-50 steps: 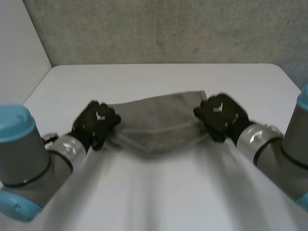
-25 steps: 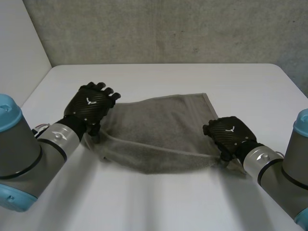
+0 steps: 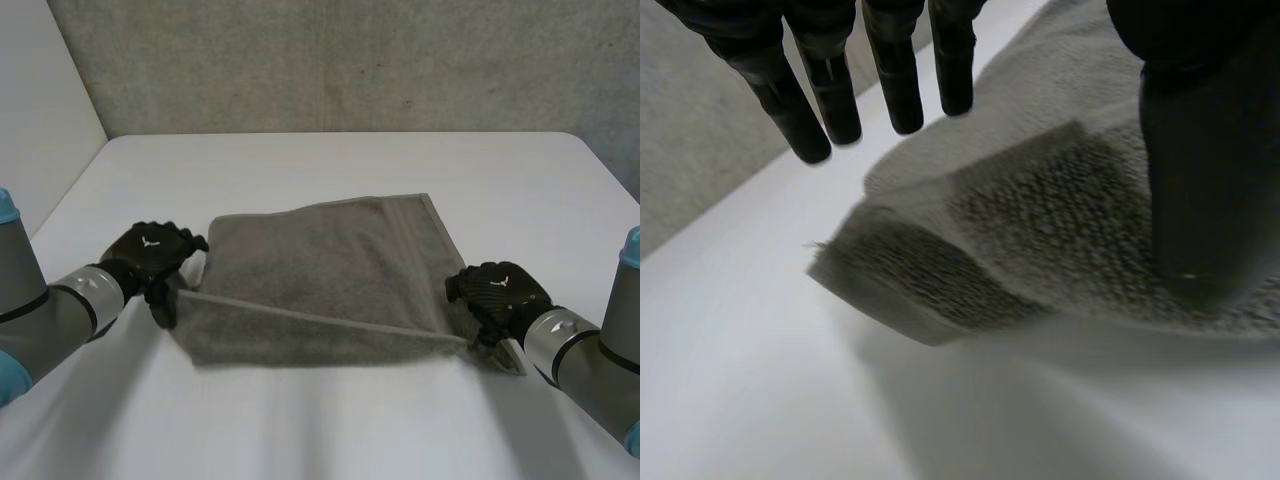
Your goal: Fold the towel.
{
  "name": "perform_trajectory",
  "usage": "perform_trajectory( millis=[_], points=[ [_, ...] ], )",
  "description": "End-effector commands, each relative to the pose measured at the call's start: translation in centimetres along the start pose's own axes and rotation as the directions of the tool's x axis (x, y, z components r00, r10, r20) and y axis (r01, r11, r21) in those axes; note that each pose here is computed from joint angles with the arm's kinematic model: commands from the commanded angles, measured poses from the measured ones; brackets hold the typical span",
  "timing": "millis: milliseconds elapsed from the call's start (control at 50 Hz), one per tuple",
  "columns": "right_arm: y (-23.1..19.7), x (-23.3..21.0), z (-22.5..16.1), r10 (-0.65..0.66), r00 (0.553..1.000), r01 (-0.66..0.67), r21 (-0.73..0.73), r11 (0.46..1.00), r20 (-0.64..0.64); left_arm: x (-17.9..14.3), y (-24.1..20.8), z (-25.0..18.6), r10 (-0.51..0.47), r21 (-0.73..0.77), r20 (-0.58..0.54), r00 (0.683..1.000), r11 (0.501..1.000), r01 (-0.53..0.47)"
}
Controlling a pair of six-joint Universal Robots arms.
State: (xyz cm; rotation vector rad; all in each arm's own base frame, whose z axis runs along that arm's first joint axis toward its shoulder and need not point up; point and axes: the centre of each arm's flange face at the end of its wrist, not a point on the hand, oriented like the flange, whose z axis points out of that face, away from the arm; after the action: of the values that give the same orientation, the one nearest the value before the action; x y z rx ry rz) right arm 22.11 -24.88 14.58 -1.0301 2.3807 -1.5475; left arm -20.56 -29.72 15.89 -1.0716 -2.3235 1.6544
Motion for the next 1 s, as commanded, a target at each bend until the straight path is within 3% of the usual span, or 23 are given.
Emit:
perform_trajectory(
  millis=[20, 580, 820, 920, 1000],
  points=[
    [0.3, -0.2, 0.0, 0.007, 1.000, -0.006, -0.024, 1.000, 0.015, 0.4, 0.2, -0.2, -0.012, -0.028, -0.022, 1.000, 1.000, 0.011],
    [0.6, -0.8, -0.7, 0.028, 0.998, -0.022, -0.098, 0.995, 0.058, 0.4, 0.4, -0.2, -0.017, -0.036, -0.014, 1.000, 0.999, 0.016],
    [2.0, -1.0, 1.1, 0.042, 0.997, -0.037, -0.087, 0.996, 0.058, 0.7, 0.9, -0.2, -0.023, -0.051, -0.023, 0.999, 0.998, 0.022],
    [1.5, -0.7, 1.4, 0.041, 0.998, -0.039, -0.048, 0.998, 0.041, 0.8, 0.9, -0.2, -0.023, -0.054, -0.028, 0.999, 0.998, 0.022],
    [-1.6, 0.8, 0.5, 0.112, 0.994, -0.112, 0.060, 0.992, 0.009, 1.0, 0.3, -0.6, -0.015, -0.044, -0.032, 0.999, 0.999, 0.014]
  ],
)
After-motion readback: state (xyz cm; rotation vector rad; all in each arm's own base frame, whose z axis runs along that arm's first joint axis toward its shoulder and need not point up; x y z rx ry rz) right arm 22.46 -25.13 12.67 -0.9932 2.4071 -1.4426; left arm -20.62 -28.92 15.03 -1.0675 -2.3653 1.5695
